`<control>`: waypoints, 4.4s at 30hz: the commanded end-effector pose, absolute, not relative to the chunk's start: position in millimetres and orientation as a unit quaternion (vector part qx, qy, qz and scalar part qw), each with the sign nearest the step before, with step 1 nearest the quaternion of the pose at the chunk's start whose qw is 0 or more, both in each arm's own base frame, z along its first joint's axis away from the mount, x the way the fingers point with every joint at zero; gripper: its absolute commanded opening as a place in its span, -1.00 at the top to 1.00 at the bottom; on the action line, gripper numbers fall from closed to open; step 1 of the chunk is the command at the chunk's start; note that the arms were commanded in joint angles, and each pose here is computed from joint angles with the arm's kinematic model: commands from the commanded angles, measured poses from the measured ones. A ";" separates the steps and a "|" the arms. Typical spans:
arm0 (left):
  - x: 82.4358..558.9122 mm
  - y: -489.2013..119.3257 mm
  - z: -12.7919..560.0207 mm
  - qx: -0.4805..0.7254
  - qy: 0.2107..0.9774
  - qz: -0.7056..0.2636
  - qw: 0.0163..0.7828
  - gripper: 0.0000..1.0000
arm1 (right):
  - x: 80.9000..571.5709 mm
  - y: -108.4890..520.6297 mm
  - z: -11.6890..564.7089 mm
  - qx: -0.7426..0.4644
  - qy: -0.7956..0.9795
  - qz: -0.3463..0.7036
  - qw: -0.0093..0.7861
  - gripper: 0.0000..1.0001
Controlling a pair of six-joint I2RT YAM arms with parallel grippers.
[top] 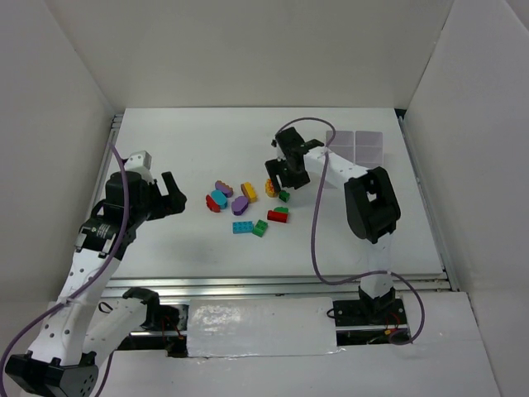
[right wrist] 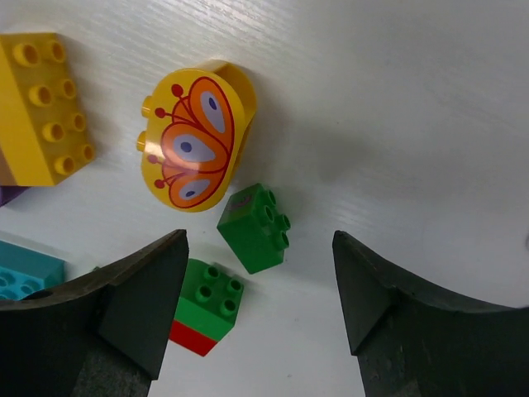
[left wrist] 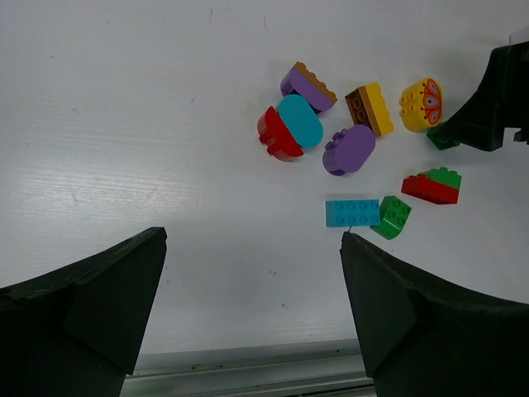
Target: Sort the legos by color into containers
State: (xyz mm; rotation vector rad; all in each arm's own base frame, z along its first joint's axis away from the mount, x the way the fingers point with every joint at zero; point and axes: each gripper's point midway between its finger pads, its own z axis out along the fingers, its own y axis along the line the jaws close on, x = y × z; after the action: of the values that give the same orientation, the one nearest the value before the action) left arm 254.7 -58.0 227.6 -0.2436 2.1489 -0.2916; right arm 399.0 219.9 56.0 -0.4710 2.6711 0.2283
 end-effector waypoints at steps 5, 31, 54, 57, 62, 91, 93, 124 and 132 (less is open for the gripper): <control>260.3 -63.7 235.6 -0.078 0.864 -0.130 0.480 -0.99 | 407.7 232.1 46.4 -0.195 0.954 0.084 0.214 -0.45; 259.2 -67.3 235.7 -0.071 0.864 -0.138 0.479 -0.99 | 428.8 188.7 159.1 -0.073 0.928 0.015 0.366 1.00; 258.5 -70.3 237.4 -0.061 0.862 -0.145 0.482 -0.99 | 540.2 31.8 230.6 0.129 0.858 -0.104 0.486 0.85; 258.6 -70.5 237.1 -0.060 0.862 -0.145 0.482 -0.99 | 544.6 26.4 220.9 0.133 0.859 -0.106 0.484 0.86; 259.1 -70.6 235.9 -0.059 0.863 -0.144 0.480 -0.99 | 551.6 23.7 205.1 0.135 0.860 -0.110 0.479 0.86; 260.8 -77.8 230.7 -0.047 0.869 -0.157 0.467 -0.99 | 551.5 17.7 162.5 0.140 0.873 -0.098 0.457 -0.18; 260.2 -78.0 231.8 -0.047 0.868 -0.158 0.468 -0.99 | 550.7 16.2 163.4 0.140 0.873 -0.100 0.457 -0.29; 255.3 -39.1 244.0 -0.129 0.853 -0.083 0.498 -0.99 | 306.0 285.5 96.1 0.126 0.926 0.084 0.347 -0.56; 254.2 -44.8 244.5 -0.117 0.854 -0.096 0.497 -0.99 | 301.2 305.8 64.7 0.136 0.934 0.075 0.321 -0.48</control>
State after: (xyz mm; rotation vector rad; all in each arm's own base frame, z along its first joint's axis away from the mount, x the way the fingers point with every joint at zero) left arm 250.0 -39.4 224.1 -0.3072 2.1348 -0.1868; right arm 289.6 292.2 54.0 0.2750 2.5098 0.1636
